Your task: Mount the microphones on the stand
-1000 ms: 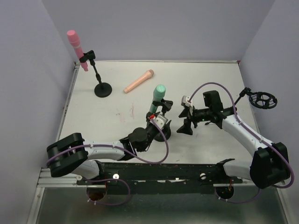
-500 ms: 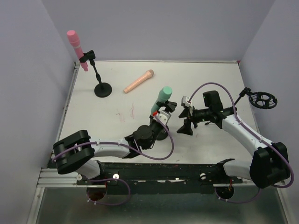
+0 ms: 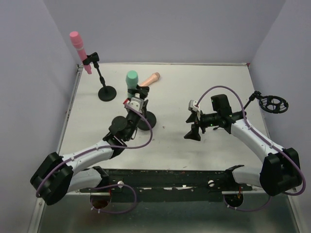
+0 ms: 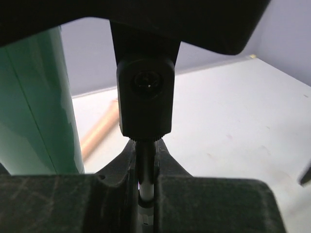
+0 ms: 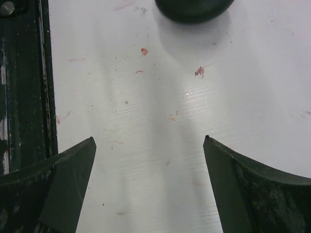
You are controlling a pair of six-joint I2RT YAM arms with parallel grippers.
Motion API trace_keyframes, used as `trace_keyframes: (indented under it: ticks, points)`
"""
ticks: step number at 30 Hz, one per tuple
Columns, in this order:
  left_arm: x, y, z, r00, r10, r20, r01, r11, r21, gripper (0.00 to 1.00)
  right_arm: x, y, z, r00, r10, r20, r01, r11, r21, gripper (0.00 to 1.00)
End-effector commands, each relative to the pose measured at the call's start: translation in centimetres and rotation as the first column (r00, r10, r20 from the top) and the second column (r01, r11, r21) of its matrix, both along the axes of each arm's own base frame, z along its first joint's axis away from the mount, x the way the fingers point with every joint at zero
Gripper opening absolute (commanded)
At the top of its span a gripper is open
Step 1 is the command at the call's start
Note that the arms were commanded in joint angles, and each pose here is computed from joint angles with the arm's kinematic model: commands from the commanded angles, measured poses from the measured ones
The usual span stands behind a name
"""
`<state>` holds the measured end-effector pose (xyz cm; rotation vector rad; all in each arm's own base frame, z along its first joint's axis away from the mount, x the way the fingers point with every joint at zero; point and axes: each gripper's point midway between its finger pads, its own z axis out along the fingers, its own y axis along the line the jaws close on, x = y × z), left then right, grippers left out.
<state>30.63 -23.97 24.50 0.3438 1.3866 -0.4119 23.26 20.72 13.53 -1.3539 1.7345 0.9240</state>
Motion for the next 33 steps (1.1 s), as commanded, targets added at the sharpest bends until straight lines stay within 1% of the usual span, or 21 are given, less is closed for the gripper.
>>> trace_keyframes:
  ticks: [1, 2, 5, 8, 10, 14, 19, 22, 25, 29, 30, 33]
  points:
    - [2.1, 6.2, 4.4, 0.99, 0.082, 0.117, -0.072, 0.994, -0.085, 0.0, 0.3, 0.0, 0.7, 1.0, 0.007, 0.019, -0.007, 1.0, 0.003, 1.0]
    - [2.5, 7.8, 4.7, 0.985, 0.107, 0.133, -0.097, 0.992, -0.085, 0.0, 0.3, 0.0, 0.7, 1.0, 0.007, 0.016, -0.007, 1.0, 0.006, 1.0]
    - [4.1, 13.9, 5.2, 0.952, 0.267, 0.152, -0.255, 0.962, -0.096, 0.0, 0.2, 0.1, 0.8, 1.0, 0.013, 0.012, -0.014, 1.0, 0.014, 1.0]
    - [5.3, 19.2, 4.7, 0.903, 0.405, 0.141, -0.394, 0.914, -0.099, 0.0, 0.1, 0.2, 0.9, 1.0, 0.017, 0.01, -0.017, 1.0, 0.016, 1.0]
    - [5.9, 21.9, 4.5, 0.871, 0.472, 0.139, -0.462, 0.881, -0.096, 0.0, 0.0, 0.2, 0.8, 1.0, 0.018, 0.003, -0.018, 1.0, 0.017, 1.0]
    - [6.8, 25.9, 4.3, 0.824, 0.547, 0.147, -0.541, 0.837, -0.087, 0.0, 0.0, 0.3, 0.8, 1.0, 0.024, -0.002, -0.024, 0.999, 0.021, 1.0]
    - [8.6, 28.9, 4.1, 0.799, 0.587, 0.131, -0.582, 0.809, -0.083, 0.0, -0.1, 0.3, 0.6, 1.0, 0.025, -0.011, -0.025, 0.999, 0.021, 1.0]
    - [9.6, 30.0, 3.7, 0.791, 0.601, 0.115, -0.596, 0.799, -0.08, 0.0, 0.0, 0.3, 0.4, 1.0, 0.023, -0.013, -0.023, 1.0, 0.017, 1.0]
    - [10.7, 30.1, 3.1, 0.796, 0.597, 0.099, -0.592, 0.803, -0.071, 0.0, 0.0, 0.3, 0.3, 1.0, 0.022, -0.016, -0.022, 1.0, 0.016, 1.0]
    - [11.1, 30.1, 2.7, 0.799, 0.595, 0.086, -0.589, 0.803, -0.086, 0.0, 0.1, 0.2, 0.1, 1.0, 0.018, -0.022, -0.018, 1.0, 0.009, 1.0]
    - [11.2, 29.6, 2.5, 0.818, 0.569, 0.084, -0.564, 0.822, -0.08, 0.0, 0.1, 0.2, -0.1, 0.999, 0.018, -0.026, -0.018, 1.0, 0.008, 1.0]
    - [11.4, 29.4, 1.9, 0.827, 0.558, 0.074, -0.554, 0.83, -0.069, 0.0, 0.1, 0.3, -0.1, 0.999, 0.021, -0.03, -0.02, 1.0, 0.009, 1.0]
